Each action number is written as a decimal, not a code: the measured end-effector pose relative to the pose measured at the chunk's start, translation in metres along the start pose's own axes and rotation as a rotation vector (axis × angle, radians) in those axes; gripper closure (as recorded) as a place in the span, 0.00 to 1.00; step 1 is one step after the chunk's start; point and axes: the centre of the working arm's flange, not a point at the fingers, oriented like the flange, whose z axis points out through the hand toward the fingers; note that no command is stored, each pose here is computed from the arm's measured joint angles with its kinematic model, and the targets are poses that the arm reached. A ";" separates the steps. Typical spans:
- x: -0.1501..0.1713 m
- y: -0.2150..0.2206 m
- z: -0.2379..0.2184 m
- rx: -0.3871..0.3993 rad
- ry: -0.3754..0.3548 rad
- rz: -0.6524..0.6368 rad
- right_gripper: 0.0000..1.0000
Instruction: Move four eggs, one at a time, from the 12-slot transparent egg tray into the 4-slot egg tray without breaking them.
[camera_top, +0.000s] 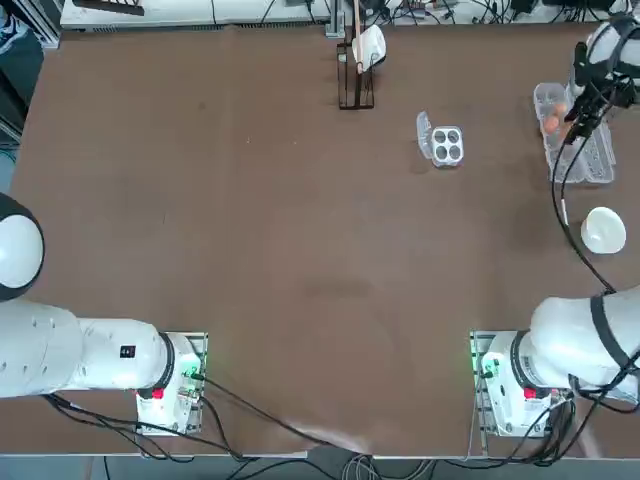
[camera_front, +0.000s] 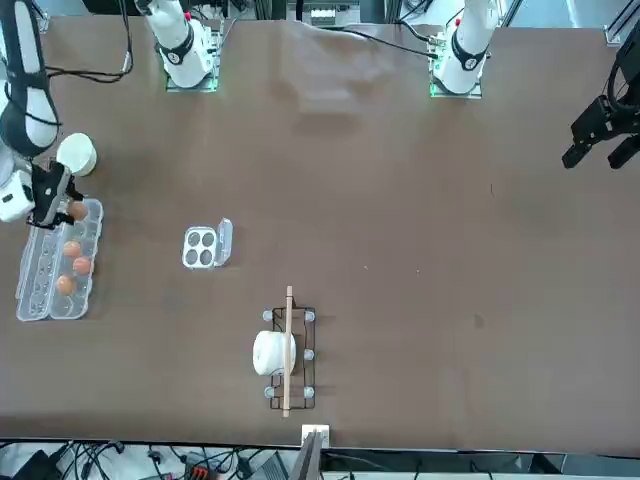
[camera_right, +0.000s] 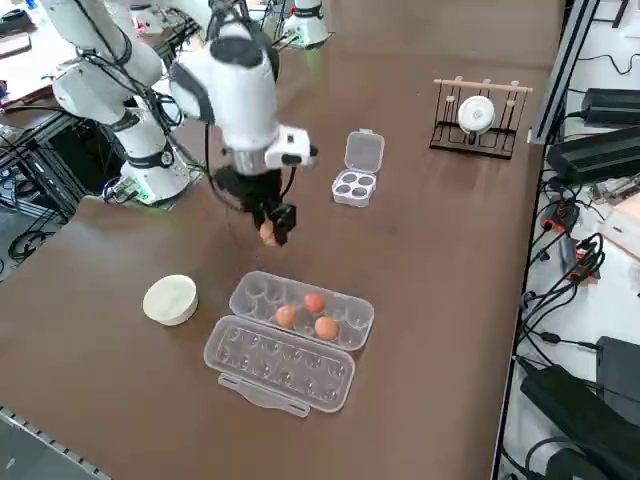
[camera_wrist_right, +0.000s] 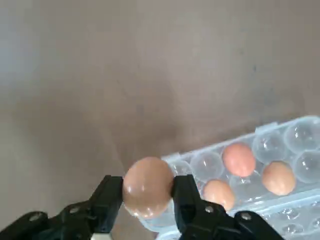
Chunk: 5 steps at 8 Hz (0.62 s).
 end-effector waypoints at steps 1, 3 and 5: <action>0.039 -0.009 -0.013 -0.004 -0.003 0.056 0.41; 0.111 -0.027 -0.017 -0.008 -0.010 0.167 0.41; 0.162 -0.046 -0.013 -0.009 -0.017 0.256 0.41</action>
